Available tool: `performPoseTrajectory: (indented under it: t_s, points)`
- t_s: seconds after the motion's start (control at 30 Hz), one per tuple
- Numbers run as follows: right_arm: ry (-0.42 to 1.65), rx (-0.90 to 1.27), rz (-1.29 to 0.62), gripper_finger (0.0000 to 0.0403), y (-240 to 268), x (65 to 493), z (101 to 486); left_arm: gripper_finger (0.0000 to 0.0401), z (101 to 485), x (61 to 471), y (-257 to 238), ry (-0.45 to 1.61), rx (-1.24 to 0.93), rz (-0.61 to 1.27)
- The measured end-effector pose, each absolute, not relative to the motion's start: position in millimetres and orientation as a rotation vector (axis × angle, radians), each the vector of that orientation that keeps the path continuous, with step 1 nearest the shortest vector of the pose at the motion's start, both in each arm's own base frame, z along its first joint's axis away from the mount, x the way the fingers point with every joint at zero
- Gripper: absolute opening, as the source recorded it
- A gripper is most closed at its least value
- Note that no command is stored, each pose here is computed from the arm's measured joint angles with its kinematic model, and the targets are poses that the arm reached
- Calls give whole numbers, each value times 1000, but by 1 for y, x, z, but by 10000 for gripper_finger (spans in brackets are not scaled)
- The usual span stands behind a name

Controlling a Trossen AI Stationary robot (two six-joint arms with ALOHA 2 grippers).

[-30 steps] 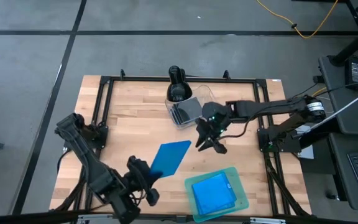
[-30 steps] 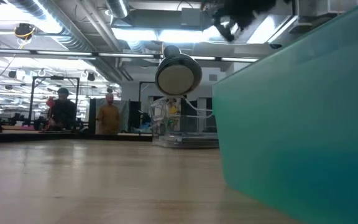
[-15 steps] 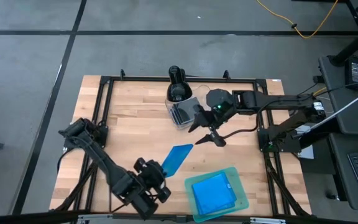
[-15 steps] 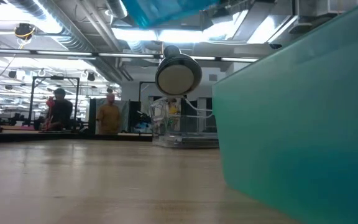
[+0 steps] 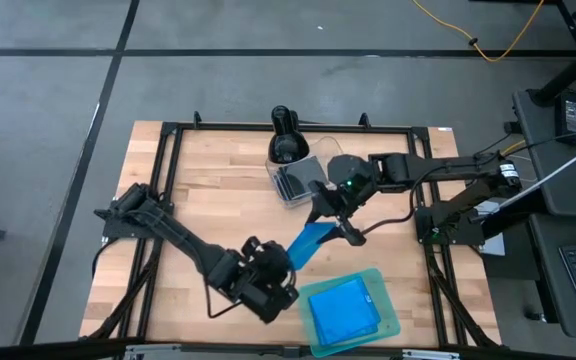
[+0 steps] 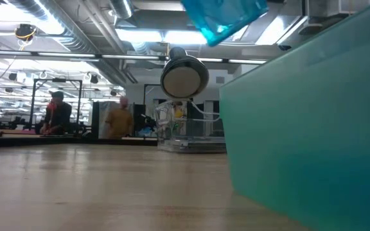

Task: Pick & place jewel cases by type
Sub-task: Put the blue CD case into the light green bin

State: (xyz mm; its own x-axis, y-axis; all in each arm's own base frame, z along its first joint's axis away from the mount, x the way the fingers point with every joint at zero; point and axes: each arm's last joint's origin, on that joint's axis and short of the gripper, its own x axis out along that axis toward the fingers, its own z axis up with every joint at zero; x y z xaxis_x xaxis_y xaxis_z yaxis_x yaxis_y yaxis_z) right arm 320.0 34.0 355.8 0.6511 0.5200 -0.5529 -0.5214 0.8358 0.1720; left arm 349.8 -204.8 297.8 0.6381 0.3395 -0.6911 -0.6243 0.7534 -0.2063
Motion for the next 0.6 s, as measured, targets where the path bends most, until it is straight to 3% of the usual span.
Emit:
performPoseTrajectory:
  t_s: [0.2, 0.47, 0.6]
  points:
    - [638, 26, 581, 191, 34, 320, 356, 12, 300, 358, -197, 660, -432, 556]
    - [666, 26, 586, 52, 34, 318, 353, 25, 300, 358, -198, 663, -433, 552]
    - [665, 25, 586, 41, 34, 318, 353, 28, 300, 354, -200, 674, -448, 560]
